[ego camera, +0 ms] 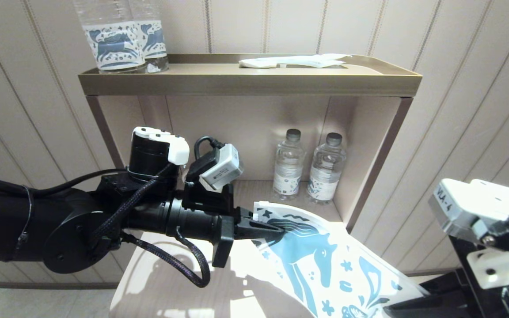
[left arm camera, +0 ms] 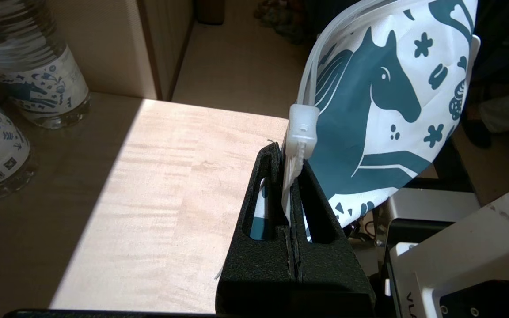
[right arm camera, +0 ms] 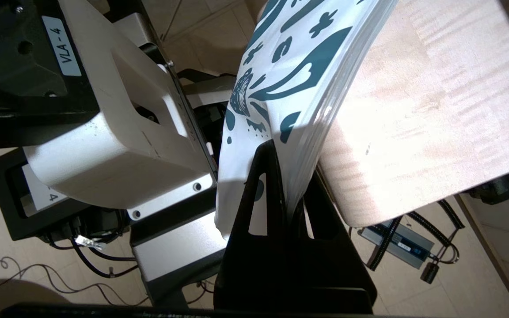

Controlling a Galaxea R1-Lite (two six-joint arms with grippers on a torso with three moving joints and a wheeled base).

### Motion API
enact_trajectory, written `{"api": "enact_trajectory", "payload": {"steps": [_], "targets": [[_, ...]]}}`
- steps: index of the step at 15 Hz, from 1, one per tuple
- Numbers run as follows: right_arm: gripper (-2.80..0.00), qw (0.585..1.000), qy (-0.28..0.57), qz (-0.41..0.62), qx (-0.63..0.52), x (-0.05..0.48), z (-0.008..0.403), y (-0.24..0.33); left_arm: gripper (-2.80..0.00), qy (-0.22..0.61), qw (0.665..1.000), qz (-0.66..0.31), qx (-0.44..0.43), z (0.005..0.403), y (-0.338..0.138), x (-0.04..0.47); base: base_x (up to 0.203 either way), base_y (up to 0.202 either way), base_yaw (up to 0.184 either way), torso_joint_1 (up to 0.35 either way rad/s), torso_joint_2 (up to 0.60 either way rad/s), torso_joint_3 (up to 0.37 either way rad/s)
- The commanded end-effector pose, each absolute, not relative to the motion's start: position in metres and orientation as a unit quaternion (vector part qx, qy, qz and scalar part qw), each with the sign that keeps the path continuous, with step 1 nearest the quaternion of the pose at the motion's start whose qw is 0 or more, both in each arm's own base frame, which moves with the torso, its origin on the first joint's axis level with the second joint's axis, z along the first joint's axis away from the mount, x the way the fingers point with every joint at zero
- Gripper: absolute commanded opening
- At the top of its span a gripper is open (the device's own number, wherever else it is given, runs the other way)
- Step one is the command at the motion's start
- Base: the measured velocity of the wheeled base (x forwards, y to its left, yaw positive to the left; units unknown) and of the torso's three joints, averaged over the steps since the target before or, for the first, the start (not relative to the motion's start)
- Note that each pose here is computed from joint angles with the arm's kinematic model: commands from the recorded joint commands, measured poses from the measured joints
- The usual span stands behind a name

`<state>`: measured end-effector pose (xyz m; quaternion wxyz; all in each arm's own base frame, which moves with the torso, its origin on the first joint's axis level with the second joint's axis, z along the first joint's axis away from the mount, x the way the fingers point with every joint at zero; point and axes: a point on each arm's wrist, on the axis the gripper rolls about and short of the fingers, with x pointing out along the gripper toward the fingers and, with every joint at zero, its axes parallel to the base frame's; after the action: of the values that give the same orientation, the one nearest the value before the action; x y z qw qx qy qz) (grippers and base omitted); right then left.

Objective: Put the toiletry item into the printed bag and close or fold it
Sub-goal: Hand it to the other hand

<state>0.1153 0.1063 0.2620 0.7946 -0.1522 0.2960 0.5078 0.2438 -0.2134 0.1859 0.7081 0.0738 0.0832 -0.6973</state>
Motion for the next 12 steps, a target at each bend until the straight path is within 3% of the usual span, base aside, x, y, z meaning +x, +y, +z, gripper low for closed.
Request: {"api": "enact_trajectory", "payload": {"steps": [1,6,7,12], "targets": [[-2.80,0.793,0.301,0.503,-0.164,0.114,0.261,0.104,-2.80,0.082,0.709,-0.696,0.075,0.185,-0.214,0.245,0.000,0.000,0.000,0.000,0.00,0.000],[-2.80,0.785,0.330,0.493,-0.180,0.120,0.245,0.109,-2.80,0.077,0.713,-0.692,0.077,0.188,-0.214,0.244,0.000,0.000,0.000,0.000,0.00,0.000],[0.00,0.791,0.321,0.486,-0.188,0.123,0.243,0.113,-2.80,0.077,0.714,-0.692,0.077,0.188,-0.213,0.244,0.000,0.000,0.000,0.000,0.00,0.000],[0.00,0.796,0.317,0.479,-0.190,0.136,0.240,0.123,-2.80,0.076,0.713,-0.692,0.077,0.188,-0.213,0.243,0.000,0.000,0.000,0.000,0.00,0.000]]}}
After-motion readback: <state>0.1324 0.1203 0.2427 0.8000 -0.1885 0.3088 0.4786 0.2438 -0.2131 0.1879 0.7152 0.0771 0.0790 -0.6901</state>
